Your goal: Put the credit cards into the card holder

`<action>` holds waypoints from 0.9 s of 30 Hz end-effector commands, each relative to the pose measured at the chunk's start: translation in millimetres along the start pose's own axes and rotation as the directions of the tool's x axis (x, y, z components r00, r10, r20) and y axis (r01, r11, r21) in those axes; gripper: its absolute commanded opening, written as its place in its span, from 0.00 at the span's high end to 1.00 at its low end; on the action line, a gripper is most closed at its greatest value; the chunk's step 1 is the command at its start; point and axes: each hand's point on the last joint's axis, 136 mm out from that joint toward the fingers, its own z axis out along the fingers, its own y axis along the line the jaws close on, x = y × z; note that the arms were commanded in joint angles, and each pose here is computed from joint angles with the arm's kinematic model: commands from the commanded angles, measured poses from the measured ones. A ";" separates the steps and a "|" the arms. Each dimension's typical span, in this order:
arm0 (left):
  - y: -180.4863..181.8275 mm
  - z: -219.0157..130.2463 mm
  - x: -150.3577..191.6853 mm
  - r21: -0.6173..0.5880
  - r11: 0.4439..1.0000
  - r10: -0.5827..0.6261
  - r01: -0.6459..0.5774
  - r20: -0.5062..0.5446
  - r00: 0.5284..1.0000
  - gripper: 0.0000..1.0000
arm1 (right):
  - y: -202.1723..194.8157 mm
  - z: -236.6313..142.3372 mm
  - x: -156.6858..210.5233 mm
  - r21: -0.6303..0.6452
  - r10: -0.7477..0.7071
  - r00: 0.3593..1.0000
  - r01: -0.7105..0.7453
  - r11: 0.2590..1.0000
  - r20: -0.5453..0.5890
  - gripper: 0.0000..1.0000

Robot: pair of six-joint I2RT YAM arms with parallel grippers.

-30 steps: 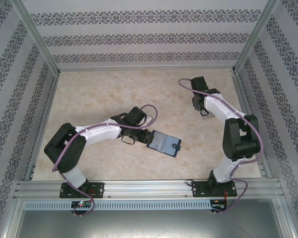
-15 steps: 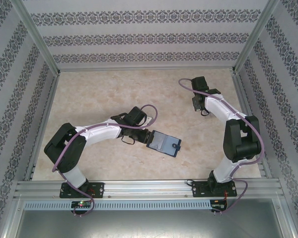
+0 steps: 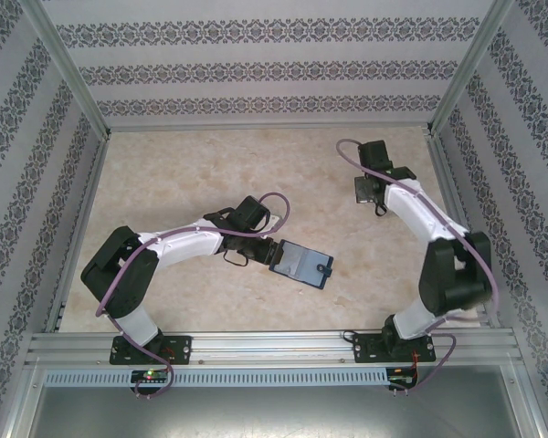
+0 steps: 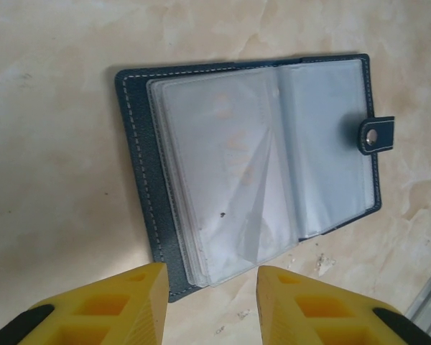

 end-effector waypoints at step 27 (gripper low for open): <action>-20.5 24.5 -4.8 0.169 0.982 0.085 -0.080 -0.025 0.996 0.58 | 156.5 -91.0 186.2 -0.694 0.174 0.758 -0.648 0.314 -0.629 1.00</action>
